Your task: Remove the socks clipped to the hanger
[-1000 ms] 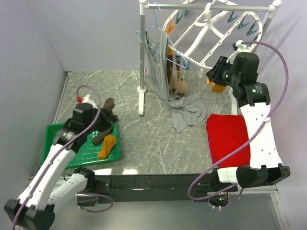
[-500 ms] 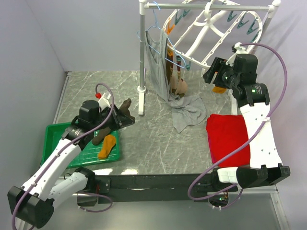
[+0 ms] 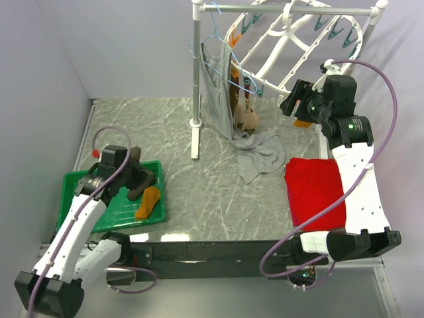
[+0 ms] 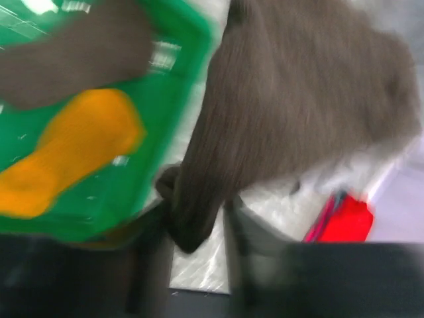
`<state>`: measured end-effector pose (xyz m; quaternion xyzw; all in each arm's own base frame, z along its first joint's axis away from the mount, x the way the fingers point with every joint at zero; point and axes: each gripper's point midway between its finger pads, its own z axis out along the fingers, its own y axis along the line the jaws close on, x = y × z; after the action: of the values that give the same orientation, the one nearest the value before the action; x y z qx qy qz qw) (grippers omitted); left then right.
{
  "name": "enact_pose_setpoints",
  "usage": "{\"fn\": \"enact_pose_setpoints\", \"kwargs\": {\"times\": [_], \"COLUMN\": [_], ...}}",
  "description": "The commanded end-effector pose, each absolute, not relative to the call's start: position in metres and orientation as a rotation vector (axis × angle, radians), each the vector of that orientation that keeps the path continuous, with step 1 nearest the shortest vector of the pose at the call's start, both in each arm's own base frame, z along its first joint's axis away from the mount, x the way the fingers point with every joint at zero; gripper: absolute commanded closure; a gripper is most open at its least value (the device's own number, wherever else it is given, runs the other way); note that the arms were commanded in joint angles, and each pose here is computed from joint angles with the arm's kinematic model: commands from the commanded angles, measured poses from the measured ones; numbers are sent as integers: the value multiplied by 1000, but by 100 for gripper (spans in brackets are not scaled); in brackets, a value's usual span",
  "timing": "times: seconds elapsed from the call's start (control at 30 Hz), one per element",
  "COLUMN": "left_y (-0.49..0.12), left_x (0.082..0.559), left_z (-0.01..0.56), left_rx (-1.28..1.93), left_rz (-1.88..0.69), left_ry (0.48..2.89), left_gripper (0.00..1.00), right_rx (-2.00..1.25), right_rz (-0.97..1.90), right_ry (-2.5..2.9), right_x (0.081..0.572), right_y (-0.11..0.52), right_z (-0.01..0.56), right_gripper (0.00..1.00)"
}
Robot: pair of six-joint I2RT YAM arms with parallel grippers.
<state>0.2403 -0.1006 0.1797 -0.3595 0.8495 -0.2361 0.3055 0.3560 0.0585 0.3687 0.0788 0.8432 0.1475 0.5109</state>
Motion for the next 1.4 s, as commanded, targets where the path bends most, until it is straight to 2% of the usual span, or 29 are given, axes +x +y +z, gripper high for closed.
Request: {"fn": "enact_pose_setpoints", "kwargs": {"times": [0.0,0.03,0.07,0.1,0.33,0.4,0.57,0.6,0.73,1.0,1.13,1.37], "left_y": [-56,-52,-50,-47,-44,-55,-112,-119,-155,-256,-310,-381], "left_x": [217,217,215,215,221,232,248,255,257,251,234,214], "left_z": [139,138,138,142,166,179,228,244,280,296,302,321], "left_rx": [-1220,-1237,-1246,-1251,-1205,-1034,-645,-606,-464,-240,-92,119], "left_rz": [-394,-391,-382,-378,-401,-475,-867,-930,-1090,-1255,-1335,-1431], "left_ry": [2264,2256,2253,2229,2175,2197,2176,2114,2011,2073,2109,2125], "left_gripper": [15,3,1,3,4,4,4,4,1,5,6,6], "right_rx": [163,159,160,162,150,151,154,163,209,326,376,299], "right_rz": [363,362,360,356,391,393,365,348,265,108,83,155], "right_ry": [1963,1965,1968,1972,1978,1981,1999,2004,2010,1951,1924,1819], "right_x": [346,345,345,344,336,333,323,323,322,319,334,360], "right_y": [57,58,58,57,62,62,57,55,41,7,-17,-25], "right_z": [393,393,391,389,387,387,387,386,390,400,387,377], "right_gripper": [23,23,23,23,23,22,22,22,22,24,25,19]}}
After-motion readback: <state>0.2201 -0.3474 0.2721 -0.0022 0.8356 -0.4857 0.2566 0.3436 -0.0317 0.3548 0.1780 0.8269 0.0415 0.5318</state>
